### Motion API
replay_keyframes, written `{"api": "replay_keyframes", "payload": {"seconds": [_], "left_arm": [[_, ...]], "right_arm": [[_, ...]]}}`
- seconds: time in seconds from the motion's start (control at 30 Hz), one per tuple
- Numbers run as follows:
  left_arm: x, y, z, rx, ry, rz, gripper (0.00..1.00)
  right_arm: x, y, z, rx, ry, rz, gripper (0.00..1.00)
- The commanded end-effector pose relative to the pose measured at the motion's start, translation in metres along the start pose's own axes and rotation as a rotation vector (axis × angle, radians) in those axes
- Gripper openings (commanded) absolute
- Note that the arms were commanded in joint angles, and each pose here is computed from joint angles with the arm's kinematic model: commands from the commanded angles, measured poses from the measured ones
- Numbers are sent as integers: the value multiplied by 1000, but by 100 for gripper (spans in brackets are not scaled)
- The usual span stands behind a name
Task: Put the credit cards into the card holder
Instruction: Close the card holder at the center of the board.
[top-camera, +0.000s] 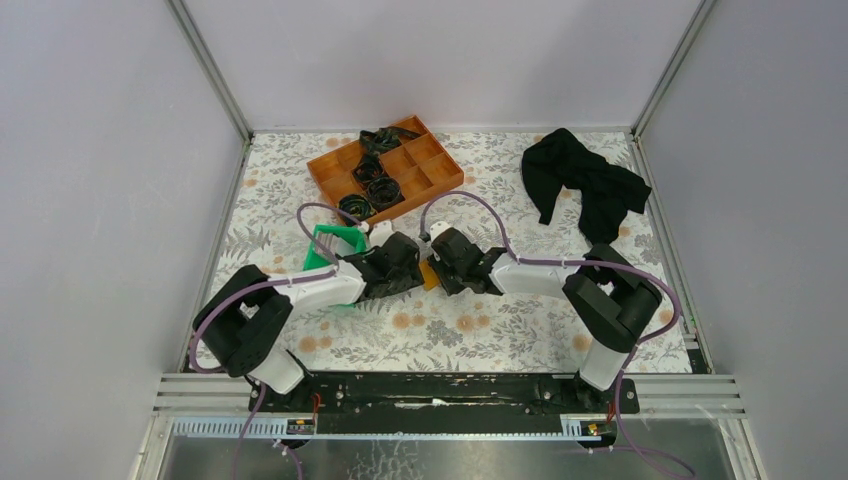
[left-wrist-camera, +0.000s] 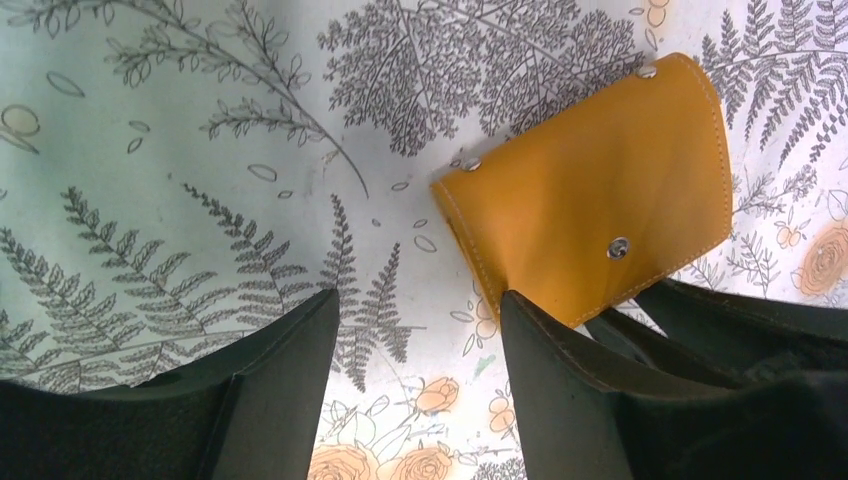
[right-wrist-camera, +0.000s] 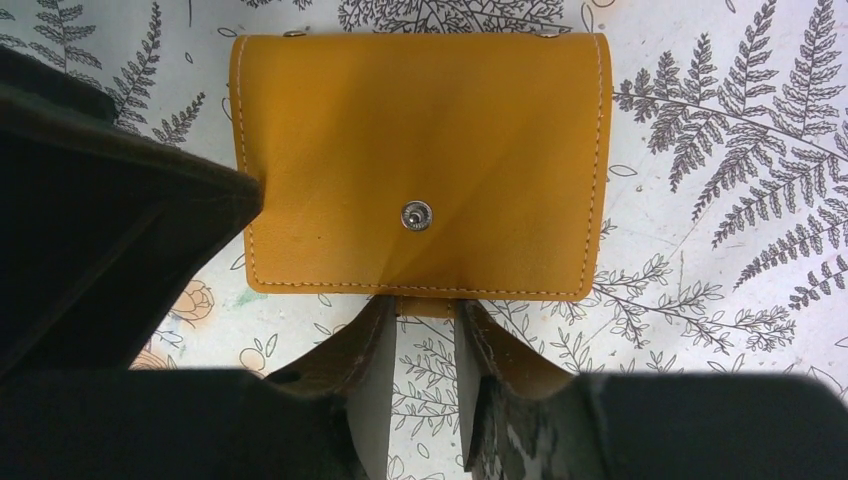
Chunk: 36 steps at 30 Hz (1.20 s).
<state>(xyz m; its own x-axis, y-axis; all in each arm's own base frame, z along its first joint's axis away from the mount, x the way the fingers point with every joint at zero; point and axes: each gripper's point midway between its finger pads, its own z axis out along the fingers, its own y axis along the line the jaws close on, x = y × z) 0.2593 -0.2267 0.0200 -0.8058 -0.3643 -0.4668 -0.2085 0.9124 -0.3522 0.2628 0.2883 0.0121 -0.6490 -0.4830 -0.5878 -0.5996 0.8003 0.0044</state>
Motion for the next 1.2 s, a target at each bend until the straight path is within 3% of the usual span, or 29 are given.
{"api": "replay_keyframes", "payload": {"seconds": [0.0, 0.37, 1.17], "left_arm": [[6, 26, 11, -142, 22, 88, 69], [11, 18, 41, -221, 93, 131, 69], [23, 17, 29, -190, 135, 50, 69]], "right_arm": [[-5, -1, -5, -9, -35, 4, 25], [-15, -3, -27, -17, -80, 13, 22], [-69, -12, -77, 15, -315, 46, 21]]}}
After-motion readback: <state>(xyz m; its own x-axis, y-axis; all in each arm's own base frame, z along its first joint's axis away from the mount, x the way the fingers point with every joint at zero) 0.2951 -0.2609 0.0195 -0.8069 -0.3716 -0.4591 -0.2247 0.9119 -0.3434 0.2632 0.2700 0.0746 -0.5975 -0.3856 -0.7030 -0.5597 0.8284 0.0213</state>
